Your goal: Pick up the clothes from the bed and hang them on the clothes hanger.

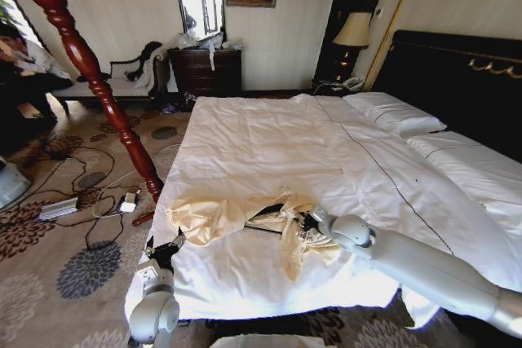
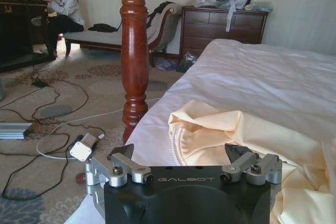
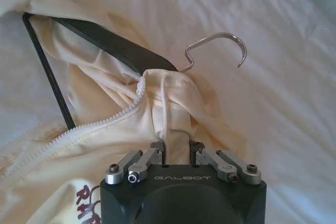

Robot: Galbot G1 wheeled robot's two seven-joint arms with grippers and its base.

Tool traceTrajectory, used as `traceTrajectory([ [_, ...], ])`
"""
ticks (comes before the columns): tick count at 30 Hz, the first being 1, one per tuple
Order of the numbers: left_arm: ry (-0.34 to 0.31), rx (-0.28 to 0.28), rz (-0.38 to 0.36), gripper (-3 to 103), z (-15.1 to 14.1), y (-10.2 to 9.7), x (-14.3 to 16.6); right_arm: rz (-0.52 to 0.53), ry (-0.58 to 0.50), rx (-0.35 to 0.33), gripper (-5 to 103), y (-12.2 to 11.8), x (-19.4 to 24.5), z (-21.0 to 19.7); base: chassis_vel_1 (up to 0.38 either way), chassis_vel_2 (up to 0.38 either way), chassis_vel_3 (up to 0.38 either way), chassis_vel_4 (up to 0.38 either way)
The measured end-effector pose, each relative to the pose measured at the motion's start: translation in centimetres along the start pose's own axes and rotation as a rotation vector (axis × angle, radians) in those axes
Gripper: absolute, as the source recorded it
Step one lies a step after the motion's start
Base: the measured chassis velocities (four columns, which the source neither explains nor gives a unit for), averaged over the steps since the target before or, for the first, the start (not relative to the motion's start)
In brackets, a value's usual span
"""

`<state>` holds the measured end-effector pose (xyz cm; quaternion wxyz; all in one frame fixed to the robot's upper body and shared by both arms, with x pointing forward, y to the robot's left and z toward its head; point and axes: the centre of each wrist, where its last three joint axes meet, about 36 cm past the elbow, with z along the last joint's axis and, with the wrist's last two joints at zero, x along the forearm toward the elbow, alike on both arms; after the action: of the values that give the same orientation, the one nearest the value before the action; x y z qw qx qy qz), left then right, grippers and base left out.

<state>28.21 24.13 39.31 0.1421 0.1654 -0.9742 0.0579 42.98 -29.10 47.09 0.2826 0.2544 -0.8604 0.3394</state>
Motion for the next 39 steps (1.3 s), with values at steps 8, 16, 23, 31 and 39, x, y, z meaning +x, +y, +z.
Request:
traceTrajectory([
  [8, 0.006, 0.005, 0.039, 97, -0.1, -0.8, -0.6, 0.015, -0.195, 0.175, 22, -2.1, 6.7, 1.2, 0.0, 0.0, 0.0, 0.0],
  [16, 0.005, -0.007, 0.075, 97, -1.0, -0.5, -0.8, 0.076, -0.386, 0.208, 22, -5.6, 8.9, -0.6, 0.0, 0.0, 0.0, 0.0],
  [23, -0.007, -0.019, 0.099, 97, -2.3, 0.4, -1.1, 0.047, -0.519, 0.176, 22, -6.4, 9.1, -0.3, 0.0, 0.0, 0.0, 0.0],
  [31, -0.005, -0.024, 0.119, 97, -2.7, 0.2, -1.8, 0.027, -0.665, 0.153, 22, -6.5, 9.3, 0.2, 0.0, 0.0, 0.0, 0.0],
  [39, -0.018, 0.21, 0.343, 96, -8.0, -0.2, -2.9, 0.115, -0.78, 0.253, 22, -8.4, 10.6, -1.8, 0.0, 0.0, 0.0, 0.0],
])
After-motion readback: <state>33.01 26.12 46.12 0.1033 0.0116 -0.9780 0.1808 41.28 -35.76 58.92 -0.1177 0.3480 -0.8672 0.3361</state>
